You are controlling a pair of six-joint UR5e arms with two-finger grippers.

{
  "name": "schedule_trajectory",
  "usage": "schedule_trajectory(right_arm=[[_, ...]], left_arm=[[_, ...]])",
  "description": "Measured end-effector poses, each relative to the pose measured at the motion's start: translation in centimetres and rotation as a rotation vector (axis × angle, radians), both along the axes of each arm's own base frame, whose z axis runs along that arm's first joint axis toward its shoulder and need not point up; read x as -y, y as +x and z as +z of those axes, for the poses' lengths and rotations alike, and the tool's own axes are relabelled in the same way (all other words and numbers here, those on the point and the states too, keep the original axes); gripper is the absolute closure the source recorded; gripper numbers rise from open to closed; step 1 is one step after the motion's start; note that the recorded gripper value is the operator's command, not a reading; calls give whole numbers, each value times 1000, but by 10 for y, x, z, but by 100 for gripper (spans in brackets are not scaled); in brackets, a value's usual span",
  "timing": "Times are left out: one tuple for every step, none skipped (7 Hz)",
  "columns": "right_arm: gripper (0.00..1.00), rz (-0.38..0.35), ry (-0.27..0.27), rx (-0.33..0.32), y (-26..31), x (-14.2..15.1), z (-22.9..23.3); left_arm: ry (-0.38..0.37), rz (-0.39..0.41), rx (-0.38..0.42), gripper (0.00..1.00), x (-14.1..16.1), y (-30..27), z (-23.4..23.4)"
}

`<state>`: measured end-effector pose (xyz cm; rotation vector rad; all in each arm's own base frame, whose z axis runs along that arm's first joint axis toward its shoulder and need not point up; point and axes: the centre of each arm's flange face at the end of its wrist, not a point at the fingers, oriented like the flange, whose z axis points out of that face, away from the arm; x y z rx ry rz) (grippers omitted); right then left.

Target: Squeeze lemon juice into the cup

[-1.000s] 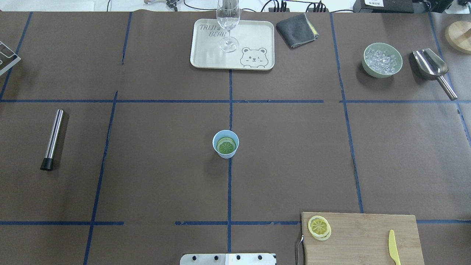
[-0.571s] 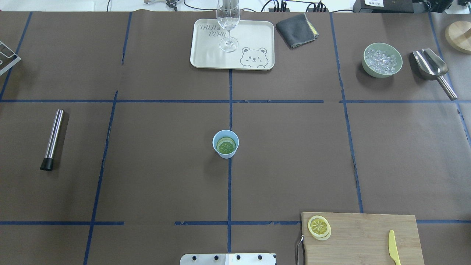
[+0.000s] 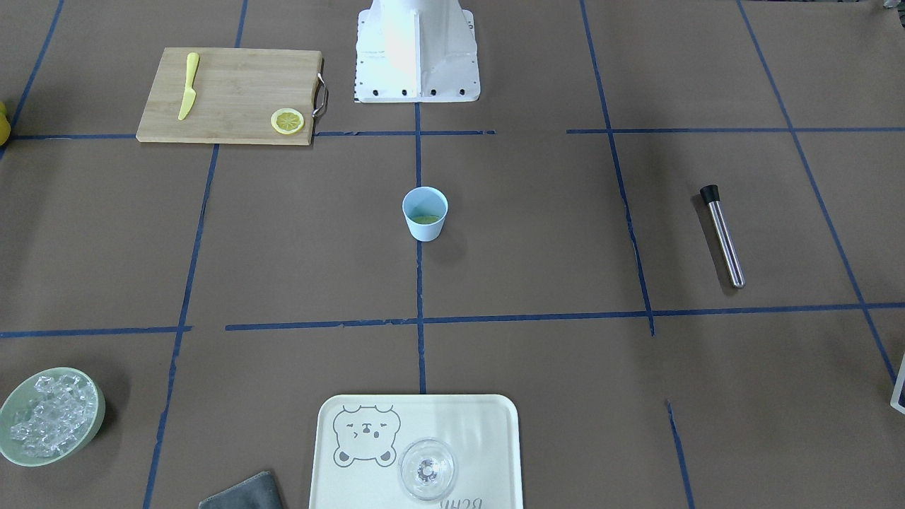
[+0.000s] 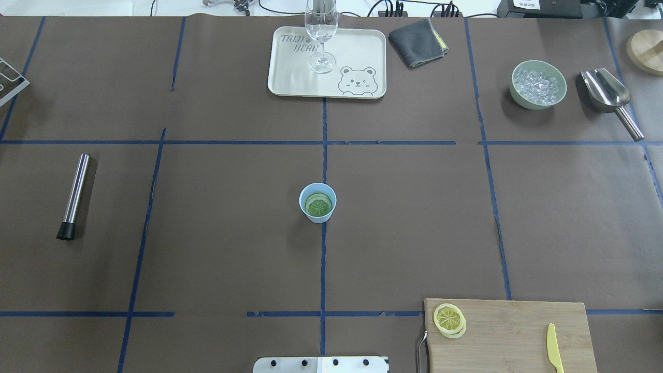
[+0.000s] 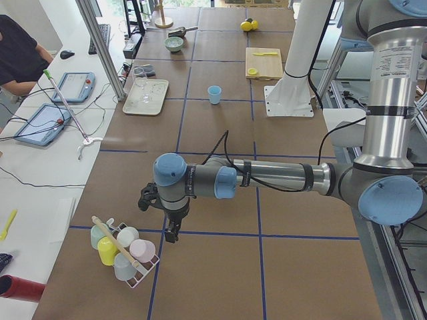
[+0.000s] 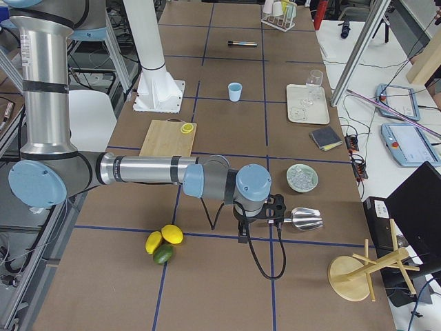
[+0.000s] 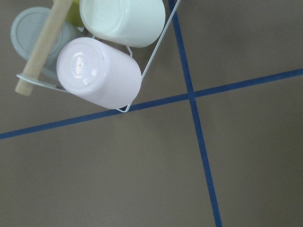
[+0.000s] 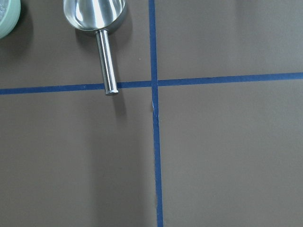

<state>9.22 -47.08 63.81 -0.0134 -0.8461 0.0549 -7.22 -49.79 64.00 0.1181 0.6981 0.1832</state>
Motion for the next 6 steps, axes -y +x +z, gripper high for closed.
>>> schedule_trajectory(right_arm=[[0, 2, 7, -2, 0, 5, -5], [0, 3, 14, -3, 1, 9, -8], [0, 3, 19, -4, 1, 12, -11], [0, 3, 22, -4, 0, 13, -13], [0, 4, 24, -4, 1, 15, -14], [0, 6, 26, -6, 1, 16, -16]], left_arm=[[-2, 0, 0, 0, -1, 0, 1], [-3, 0, 0, 0, -1, 0, 2], [-4, 0, 0, 0, -1, 0, 2], [-4, 0, 0, 0, -1, 0, 2], [-4, 0, 0, 0, -1, 0, 2], [-4, 0, -1, 0, -1, 0, 2]])
